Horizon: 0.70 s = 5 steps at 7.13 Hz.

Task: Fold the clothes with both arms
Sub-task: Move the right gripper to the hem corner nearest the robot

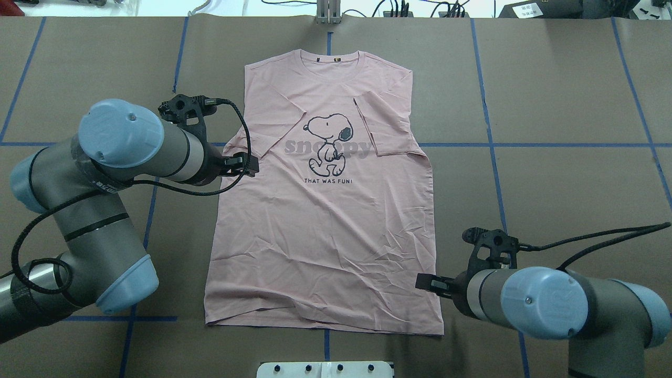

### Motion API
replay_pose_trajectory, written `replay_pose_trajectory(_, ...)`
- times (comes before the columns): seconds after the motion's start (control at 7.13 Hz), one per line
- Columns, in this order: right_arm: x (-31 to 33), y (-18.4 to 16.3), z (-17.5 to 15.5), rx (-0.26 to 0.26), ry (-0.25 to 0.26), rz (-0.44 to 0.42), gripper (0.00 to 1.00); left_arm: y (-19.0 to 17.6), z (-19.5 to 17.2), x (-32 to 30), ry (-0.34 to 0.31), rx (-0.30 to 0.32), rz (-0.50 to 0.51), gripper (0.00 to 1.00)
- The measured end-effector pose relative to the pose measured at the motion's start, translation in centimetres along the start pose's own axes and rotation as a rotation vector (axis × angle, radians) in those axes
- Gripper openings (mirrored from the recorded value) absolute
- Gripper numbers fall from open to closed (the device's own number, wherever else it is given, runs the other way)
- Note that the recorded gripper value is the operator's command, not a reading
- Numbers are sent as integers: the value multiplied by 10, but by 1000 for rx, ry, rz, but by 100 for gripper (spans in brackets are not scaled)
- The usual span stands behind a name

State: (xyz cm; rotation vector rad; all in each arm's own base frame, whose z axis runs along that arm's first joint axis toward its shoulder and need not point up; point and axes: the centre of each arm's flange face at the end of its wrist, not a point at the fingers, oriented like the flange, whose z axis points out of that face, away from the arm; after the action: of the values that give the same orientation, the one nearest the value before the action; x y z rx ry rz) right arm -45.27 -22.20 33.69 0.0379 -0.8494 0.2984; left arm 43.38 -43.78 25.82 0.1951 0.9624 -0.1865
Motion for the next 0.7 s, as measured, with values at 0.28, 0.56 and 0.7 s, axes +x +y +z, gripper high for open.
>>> replay_pose_trajectory(0.28, -4, 30, 18, -4, 26, -23, 100, 1, 0, -1, -1, -1, 1, 100)
replay_pose_trajectory(0.56, -5, 37, 32, -10, 49, -32, 99, 2, 0, 0, 2, -3, 2, 100)
replay_pose_trajectory(0.7, -5, 37, 34, -11, 52, -33, 97, 2, -1, 1, 3, -4, 2, 100)
